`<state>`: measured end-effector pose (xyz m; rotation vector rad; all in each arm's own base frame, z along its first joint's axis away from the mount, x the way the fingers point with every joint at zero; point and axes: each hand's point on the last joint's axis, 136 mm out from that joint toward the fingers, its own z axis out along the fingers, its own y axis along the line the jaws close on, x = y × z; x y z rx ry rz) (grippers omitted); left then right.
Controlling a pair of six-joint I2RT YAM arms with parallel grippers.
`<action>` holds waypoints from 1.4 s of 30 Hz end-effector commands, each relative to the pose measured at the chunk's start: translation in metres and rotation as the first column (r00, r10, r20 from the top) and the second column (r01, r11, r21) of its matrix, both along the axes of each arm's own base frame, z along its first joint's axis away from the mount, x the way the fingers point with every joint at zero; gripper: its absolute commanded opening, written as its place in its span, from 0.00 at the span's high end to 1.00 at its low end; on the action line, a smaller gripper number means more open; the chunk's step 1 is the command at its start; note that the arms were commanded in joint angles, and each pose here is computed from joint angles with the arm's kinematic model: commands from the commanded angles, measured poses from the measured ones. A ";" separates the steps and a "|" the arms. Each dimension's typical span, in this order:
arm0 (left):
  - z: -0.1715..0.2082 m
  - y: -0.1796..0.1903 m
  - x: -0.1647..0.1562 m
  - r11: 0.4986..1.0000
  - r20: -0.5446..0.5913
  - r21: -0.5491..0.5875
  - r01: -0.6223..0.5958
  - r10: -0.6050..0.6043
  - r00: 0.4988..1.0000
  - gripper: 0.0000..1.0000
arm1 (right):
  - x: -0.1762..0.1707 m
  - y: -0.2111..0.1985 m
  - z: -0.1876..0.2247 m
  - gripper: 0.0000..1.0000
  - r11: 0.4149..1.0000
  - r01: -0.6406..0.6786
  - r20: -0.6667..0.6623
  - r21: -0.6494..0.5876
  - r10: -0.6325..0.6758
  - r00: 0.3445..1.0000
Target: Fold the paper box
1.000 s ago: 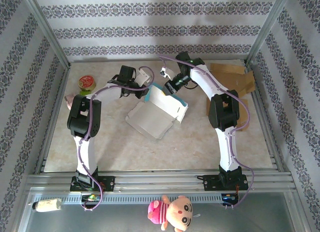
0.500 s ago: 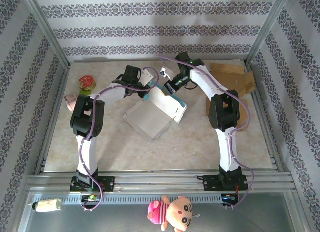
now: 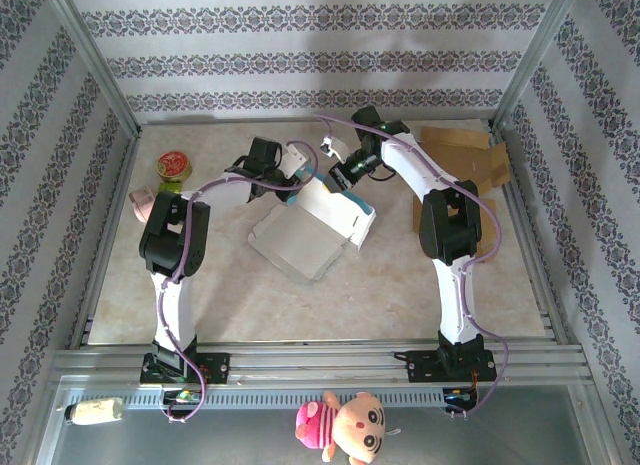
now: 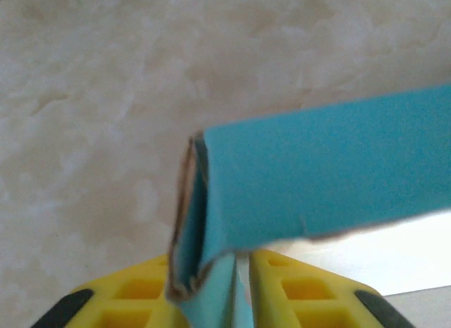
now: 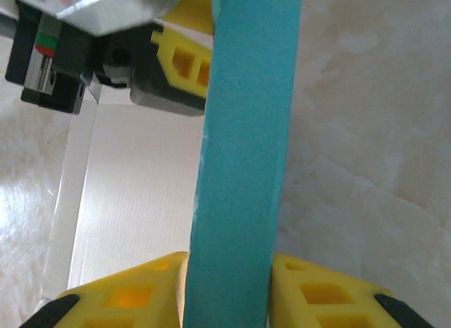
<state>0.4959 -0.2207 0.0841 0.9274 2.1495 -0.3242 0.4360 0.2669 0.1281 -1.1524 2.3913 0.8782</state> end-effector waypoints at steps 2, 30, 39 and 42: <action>0.034 -0.010 -0.007 0.998 0.094 -0.054 0.026 -0.021 0.995 0.66 | -0.011 0.008 0.023 0.66 0.998 -0.035 0.022 0.050 0.034 0.999; 0.121 0.086 -0.042 0.606 -0.323 -0.600 -0.523 0.414 0.851 0.22 | -0.027 0.034 0.030 0.48 0.896 -0.217 0.443 -0.389 0.388 0.809; 0.111 0.065 -0.018 0.539 -0.510 -0.594 -0.597 0.322 0.798 0.26 | -0.023 0.025 0.093 0.43 0.995 0.051 0.392 -0.084 -0.014 0.920; 0.103 0.062 -0.014 0.539 -0.561 -0.562 -0.627 0.309 0.768 0.26 | -0.021 0.005 0.099 0.41 0.960 0.280 0.251 -0.016 -0.267 0.930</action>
